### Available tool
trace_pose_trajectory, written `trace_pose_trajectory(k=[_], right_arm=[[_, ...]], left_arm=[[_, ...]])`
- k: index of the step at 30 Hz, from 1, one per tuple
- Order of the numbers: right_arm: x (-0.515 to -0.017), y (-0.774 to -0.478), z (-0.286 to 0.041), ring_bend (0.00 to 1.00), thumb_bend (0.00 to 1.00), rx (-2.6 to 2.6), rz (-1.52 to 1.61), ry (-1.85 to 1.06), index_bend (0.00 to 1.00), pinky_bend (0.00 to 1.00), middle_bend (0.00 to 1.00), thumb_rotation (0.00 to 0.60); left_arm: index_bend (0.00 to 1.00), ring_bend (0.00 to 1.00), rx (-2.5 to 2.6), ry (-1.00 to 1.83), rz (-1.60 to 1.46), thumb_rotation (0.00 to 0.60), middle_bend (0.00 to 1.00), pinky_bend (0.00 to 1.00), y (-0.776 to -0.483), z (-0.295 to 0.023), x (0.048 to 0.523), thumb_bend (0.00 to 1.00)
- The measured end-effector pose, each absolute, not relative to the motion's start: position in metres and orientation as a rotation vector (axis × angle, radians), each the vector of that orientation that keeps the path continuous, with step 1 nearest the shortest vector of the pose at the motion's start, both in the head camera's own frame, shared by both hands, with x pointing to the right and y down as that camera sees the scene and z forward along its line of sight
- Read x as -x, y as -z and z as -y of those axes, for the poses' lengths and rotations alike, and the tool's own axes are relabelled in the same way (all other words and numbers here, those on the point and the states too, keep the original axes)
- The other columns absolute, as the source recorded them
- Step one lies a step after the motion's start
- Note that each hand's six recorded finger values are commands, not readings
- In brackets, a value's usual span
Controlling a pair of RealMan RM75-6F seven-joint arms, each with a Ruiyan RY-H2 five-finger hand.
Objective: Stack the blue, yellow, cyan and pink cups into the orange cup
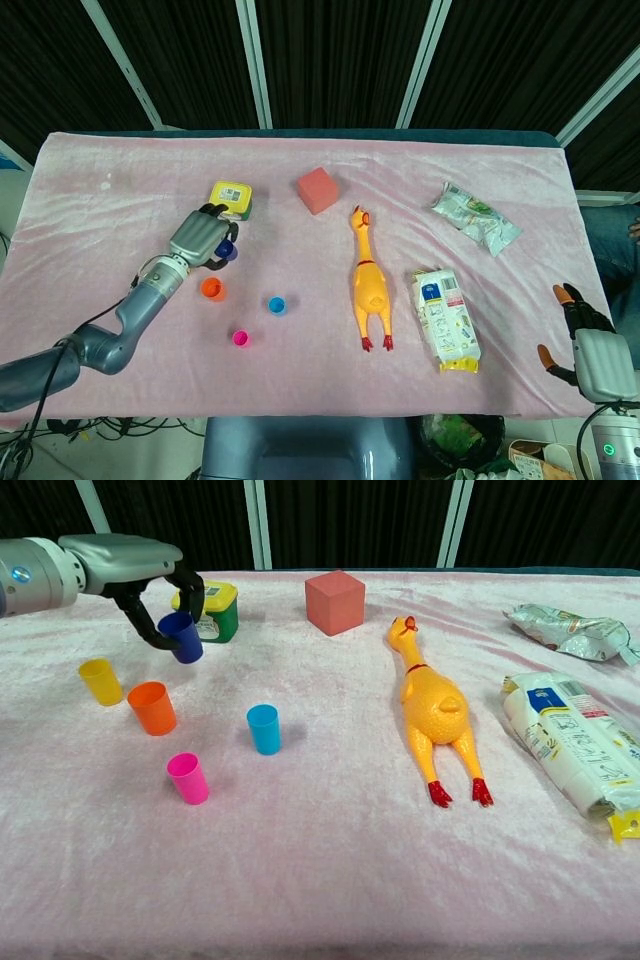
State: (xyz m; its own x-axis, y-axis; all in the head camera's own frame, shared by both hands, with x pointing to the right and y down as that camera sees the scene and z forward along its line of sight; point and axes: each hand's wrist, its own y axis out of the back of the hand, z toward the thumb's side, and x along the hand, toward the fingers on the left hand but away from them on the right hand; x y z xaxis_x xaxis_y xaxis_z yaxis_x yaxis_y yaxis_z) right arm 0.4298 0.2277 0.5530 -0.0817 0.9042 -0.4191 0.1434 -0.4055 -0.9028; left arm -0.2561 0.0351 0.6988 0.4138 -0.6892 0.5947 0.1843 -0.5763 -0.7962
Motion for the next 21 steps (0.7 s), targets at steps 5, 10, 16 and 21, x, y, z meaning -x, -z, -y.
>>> trace_pose_trajectory(k=[5,10,16,21], right_arm=[[-0.429,-0.552,-0.228,0.16,0.26,1.560,1.150,-1.546,0.04,0.21,0.05,0.600],[-0.429,-0.552,-0.228,0.16,0.26,1.554,1.154,-1.548,0.04,0.21,0.05,0.600],[-0.430,-0.552,-0.228,0.16,0.26,1.551,1.156,-1.551,0.03,0.21,0.05,0.600],[-0.430,-0.553,-0.228,0.16,0.26,1.552,1.157,-1.553,0.04,0.21,0.05,0.600]], left_arm=[[0.44,0.12,1.810,1.263,-0.461,0.600,0.50,0.18,-0.673,-0.045,0.274,0.28],[0.44,0.12,1.828,1.251,-0.452,0.600,0.50,0.18,-0.655,-0.061,0.290,0.28],[0.44,0.12,1.860,1.248,-0.427,0.600,0.50,0.18,-0.654,-0.072,0.294,0.28],[0.44,0.12,1.884,1.259,-0.400,0.600,0.50,0.18,-0.660,-0.077,0.294,0.28]])
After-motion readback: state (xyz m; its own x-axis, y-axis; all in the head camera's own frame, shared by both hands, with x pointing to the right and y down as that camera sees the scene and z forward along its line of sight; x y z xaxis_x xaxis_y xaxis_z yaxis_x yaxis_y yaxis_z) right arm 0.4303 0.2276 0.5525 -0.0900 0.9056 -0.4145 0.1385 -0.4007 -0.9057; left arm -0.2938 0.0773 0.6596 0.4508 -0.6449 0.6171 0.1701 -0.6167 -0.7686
